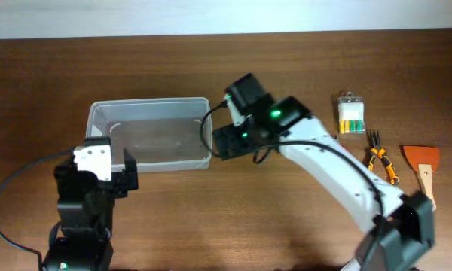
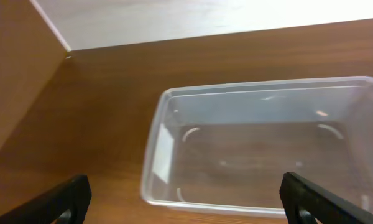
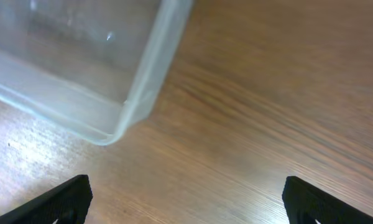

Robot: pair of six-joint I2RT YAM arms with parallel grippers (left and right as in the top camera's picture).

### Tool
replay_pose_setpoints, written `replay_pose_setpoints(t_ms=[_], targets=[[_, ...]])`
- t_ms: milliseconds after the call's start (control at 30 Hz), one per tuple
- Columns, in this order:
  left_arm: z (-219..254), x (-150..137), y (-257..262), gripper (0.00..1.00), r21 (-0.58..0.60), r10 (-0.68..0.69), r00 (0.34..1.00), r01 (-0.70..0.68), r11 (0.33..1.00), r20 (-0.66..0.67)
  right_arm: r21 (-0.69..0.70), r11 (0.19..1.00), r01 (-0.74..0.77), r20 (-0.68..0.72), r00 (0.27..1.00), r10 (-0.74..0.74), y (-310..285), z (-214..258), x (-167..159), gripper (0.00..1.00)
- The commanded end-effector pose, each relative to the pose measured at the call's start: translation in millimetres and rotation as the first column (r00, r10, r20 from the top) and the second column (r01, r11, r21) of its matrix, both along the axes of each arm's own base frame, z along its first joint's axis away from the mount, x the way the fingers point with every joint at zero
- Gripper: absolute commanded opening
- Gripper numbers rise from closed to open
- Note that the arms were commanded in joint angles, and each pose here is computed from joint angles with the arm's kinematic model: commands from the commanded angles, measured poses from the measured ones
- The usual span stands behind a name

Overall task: Pack container
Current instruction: 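Grip the container's right wall with the right gripper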

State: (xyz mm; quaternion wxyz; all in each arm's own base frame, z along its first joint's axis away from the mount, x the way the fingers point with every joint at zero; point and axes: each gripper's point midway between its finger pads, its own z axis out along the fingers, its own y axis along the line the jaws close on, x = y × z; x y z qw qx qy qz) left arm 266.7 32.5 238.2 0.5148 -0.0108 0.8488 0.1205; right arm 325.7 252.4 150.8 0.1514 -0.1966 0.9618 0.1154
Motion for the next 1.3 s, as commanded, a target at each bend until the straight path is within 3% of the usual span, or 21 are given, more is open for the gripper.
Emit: replay_pose_setpoints(t_ms=[0,200,700,1267], targets=[[13,-2,16,0.99,0.06,0.083,0.996,-0.084,0.995,0.021,-0.017,1.0,-0.026,0.008,1.0,0.026,20,-4,4,0.98],[10,-3,17,0.99,0.062,0.084,0.996,-0.084,0.994,0.004,-0.032,0.999,-0.039,0.025,0.999,0.039,38,-11,16,0.98],[0,-8,17,0.99,0.068,0.084,0.996,-0.082,0.994,-0.041,-0.064,0.991,0.117,0.128,0.986,-0.108,40,-34,59,0.98],[0,-8,17,0.99,0.068,0.084,0.996,-0.081,0.994,-0.042,-0.107,0.98,0.17,0.066,0.984,-0.163,38,-71,59,0.99]])
